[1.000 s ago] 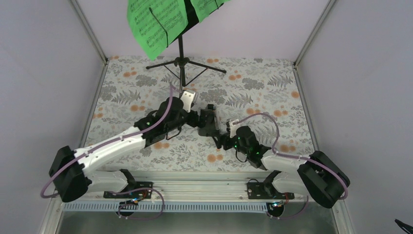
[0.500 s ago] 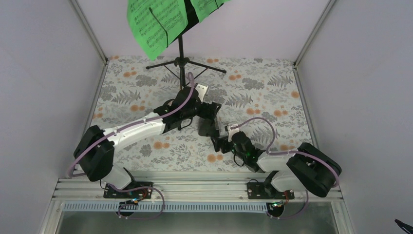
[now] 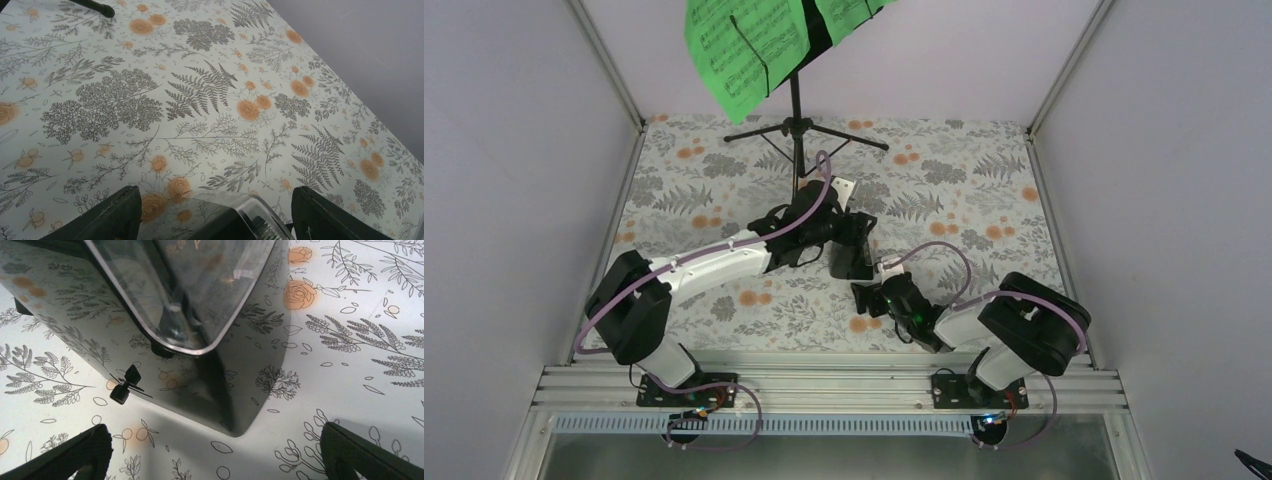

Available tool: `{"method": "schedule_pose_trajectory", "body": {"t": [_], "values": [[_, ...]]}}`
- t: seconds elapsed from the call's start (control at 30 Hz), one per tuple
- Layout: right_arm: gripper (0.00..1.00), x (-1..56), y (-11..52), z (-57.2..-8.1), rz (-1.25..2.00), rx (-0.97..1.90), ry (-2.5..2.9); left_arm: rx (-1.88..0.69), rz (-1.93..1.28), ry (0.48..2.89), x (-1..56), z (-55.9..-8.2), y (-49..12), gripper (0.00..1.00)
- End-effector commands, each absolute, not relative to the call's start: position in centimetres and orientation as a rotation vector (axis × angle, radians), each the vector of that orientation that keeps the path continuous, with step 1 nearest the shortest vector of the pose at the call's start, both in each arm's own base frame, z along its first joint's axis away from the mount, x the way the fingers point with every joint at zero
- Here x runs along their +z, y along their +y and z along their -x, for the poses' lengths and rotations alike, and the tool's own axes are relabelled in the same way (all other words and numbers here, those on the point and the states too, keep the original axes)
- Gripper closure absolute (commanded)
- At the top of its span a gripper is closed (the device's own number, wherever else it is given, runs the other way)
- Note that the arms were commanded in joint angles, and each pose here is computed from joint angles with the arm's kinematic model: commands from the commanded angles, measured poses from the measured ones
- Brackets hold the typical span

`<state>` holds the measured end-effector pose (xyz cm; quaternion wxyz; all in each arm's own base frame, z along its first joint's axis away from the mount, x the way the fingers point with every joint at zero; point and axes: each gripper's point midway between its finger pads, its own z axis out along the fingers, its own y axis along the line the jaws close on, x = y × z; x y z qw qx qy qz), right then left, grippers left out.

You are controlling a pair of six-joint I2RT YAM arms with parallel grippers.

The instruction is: Pack up the instrument practice props

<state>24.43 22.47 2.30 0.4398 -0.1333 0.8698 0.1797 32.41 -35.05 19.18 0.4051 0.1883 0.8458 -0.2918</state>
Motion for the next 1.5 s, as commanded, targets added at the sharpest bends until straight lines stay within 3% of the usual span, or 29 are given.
{"method": "schedule_pose_trajectory", "body": {"t": [0.0, 0.8, 0.9, 1.1, 1.23, 1.37, 1.47], "values": [[0.01, 3.3, 22.9, -25.6, 0.271, 0.407, 2.104, -0.721, -0.451, 2.178, 17.7, -32.3, -34.6, 0.27], [0.00, 0.6, 23.2, -27.3, 0.254, 0.231, 2.131, -0.765, -0.464, 2.186, 17.0, -31.1, -34.3, 0.34], [0.07, 0.6, 23.4, -27.4, 0.263, 0.233, 2.126, -0.770, -0.471, 2.185, 16.9, -31.0, -34.4, 0.35], [0.36, 0.6, 23.3, -27.0, 0.263, 0.251, 2.127, -0.781, -0.482, 2.196, 16.4, -30.8, -34.6, 0.36], [0.46, 1.1, 23.1, -26.9, 0.255, 0.261, 2.118, -0.785, -0.483, 2.196, 16.4, -30.8, -34.7, 0.37], [0.50, 1.5, 23.0, -26.8, 0.249, 0.271, 2.112, -0.785, -0.484, 2.193, 16.4, -30.9, -34.7, 0.37], [0.40, 1.8, 23.0, -26.6, 0.256, 0.281, 2.111, -0.781, -0.490, 2.183, 16.7, -30.9, -34.6, 0.35]]}}
